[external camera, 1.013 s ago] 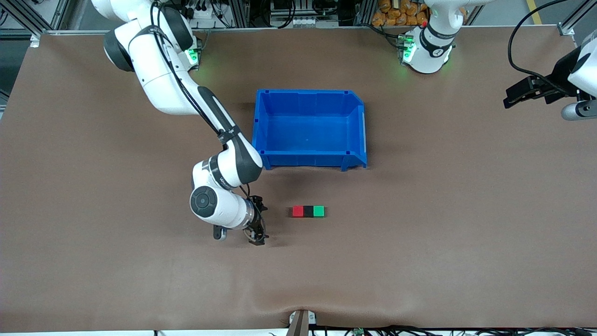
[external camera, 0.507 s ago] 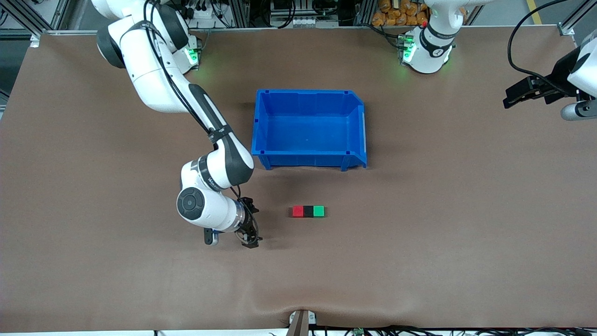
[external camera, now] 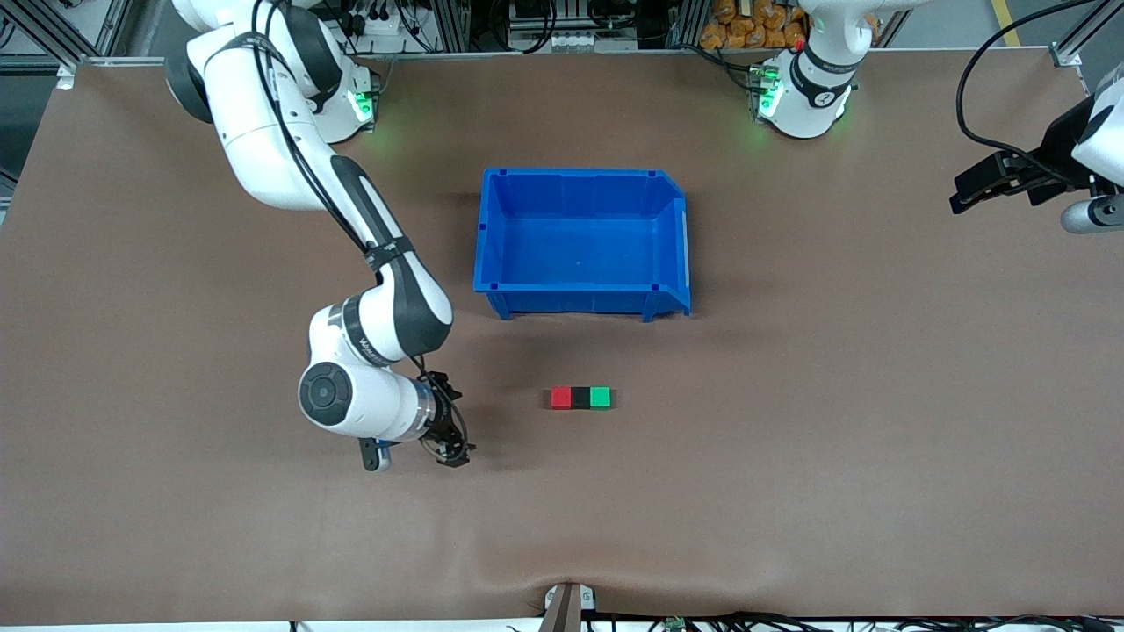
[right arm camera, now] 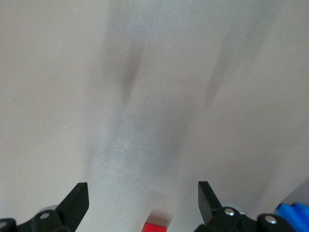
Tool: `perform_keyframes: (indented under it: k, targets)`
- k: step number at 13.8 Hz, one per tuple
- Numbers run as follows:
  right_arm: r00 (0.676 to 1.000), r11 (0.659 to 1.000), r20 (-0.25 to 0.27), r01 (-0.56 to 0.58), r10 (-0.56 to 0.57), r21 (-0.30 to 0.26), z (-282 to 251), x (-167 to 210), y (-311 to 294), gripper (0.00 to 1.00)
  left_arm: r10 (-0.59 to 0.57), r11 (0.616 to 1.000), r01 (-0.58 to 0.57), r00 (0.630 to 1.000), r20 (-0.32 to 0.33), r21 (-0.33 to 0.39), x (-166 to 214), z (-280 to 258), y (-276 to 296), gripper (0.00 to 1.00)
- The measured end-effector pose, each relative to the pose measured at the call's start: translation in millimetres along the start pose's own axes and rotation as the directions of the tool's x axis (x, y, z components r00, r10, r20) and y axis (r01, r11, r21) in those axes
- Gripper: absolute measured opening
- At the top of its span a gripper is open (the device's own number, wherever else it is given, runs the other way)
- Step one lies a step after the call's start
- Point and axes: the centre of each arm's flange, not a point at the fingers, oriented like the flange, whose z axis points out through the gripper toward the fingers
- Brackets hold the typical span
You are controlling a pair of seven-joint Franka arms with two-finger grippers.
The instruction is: Attach green and red cubes to black cube
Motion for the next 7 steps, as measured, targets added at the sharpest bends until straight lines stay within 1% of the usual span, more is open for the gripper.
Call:
perform_keyframes:
  k: [2,4,6,7]
  targets:
    - [1.0,1.0,-0.008,0.024,-0.024,-0.013,-1.7,4.5,1.2,1.0,0.0,1.0,0.0,1.0,-0.009,-0.001,1.0,-1.0,0.1,1.0]
    - [0.999,0.999,-0.015,0.05,-0.05,-0.008,-7.0,6.0,0.7,1.0,0.001,1.0,-0.001,1.0,-0.02,-0.002,2.0,-2.1,0.7,1.0]
    - [0.998,0.998,-0.015,0.057,-0.057,-0.01,-13.4,10.2,0.9,1.0,0.005,1.0,-0.005,1.0,-0.027,-0.003,2.4,-2.7,2.4,1.0]
    - [0.998,0.998,-0.013,0.058,-0.059,-0.021,-16.5,15.8,2.1,1.0,0.008,1.0,-0.008,1.0,-0.03,-0.004,2.6,-3.1,3.7,1.0]
